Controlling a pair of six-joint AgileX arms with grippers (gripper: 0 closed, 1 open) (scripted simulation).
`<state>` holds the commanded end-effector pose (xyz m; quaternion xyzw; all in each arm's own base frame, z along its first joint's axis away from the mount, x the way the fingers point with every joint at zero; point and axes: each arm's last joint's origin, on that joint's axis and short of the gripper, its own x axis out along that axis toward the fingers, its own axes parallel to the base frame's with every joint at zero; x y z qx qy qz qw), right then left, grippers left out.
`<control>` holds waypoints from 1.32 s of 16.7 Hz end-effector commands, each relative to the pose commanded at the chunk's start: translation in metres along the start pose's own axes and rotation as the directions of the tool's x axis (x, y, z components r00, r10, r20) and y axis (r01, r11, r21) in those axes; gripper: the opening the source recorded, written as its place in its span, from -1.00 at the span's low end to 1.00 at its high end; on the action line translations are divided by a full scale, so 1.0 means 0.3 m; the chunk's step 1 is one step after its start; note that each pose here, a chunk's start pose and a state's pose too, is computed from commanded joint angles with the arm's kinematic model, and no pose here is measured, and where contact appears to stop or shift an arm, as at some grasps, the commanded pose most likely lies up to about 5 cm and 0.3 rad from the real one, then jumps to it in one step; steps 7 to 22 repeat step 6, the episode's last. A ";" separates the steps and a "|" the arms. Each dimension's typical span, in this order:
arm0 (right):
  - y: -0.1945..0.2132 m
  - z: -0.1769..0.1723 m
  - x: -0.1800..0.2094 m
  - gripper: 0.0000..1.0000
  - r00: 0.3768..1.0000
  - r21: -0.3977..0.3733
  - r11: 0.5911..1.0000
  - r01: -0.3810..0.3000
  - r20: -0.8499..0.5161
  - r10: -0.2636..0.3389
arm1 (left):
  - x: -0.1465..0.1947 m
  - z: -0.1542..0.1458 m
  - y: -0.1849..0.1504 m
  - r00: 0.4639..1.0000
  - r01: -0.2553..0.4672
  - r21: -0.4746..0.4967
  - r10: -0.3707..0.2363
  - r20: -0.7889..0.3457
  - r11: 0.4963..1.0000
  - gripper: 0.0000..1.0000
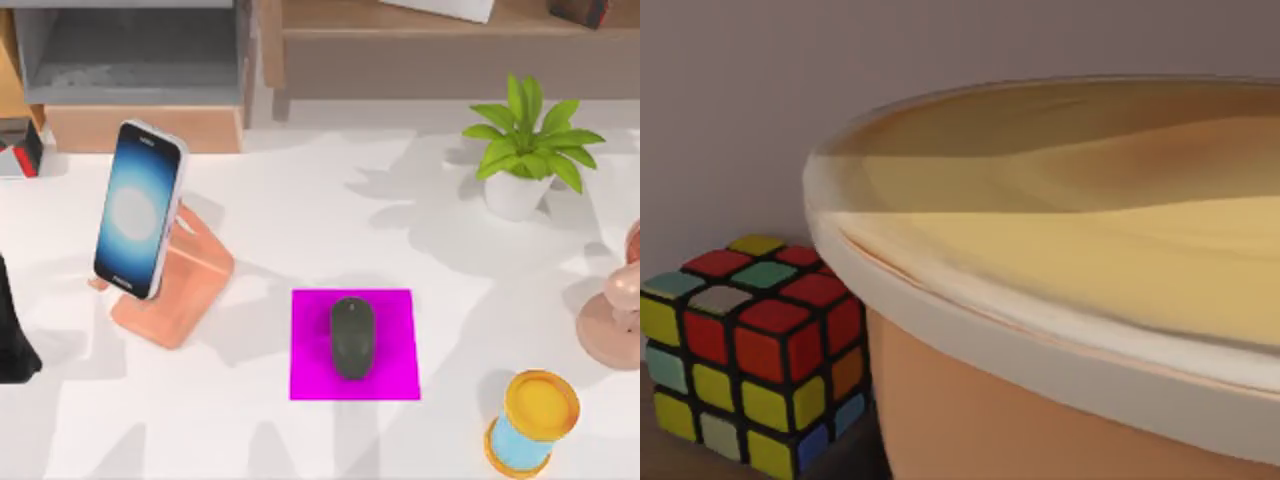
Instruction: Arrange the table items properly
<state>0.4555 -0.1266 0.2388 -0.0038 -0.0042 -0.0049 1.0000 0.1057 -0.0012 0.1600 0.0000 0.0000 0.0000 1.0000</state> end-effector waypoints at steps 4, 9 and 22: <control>0.000 0.000 0.000 1.00 1.000 0.000 1.000 0.000 0.000 0.000 | 0.000 0.000 0.000 1.000 0.000 0.000 0.000 0.000 1.000 1.00; 0.000 0.000 0.000 1.00 1.000 0.000 1.000 0.000 0.000 0.000 | 0.000 0.000 0.000 1.000 0.000 0.000 0.000 0.000 1.000 1.00; 0.000 0.000 0.000 1.00 1.000 0.000 1.000 0.000 0.000 0.000 | 0.000 0.000 0.000 1.000 0.000 0.000 0.000 0.000 1.000 1.00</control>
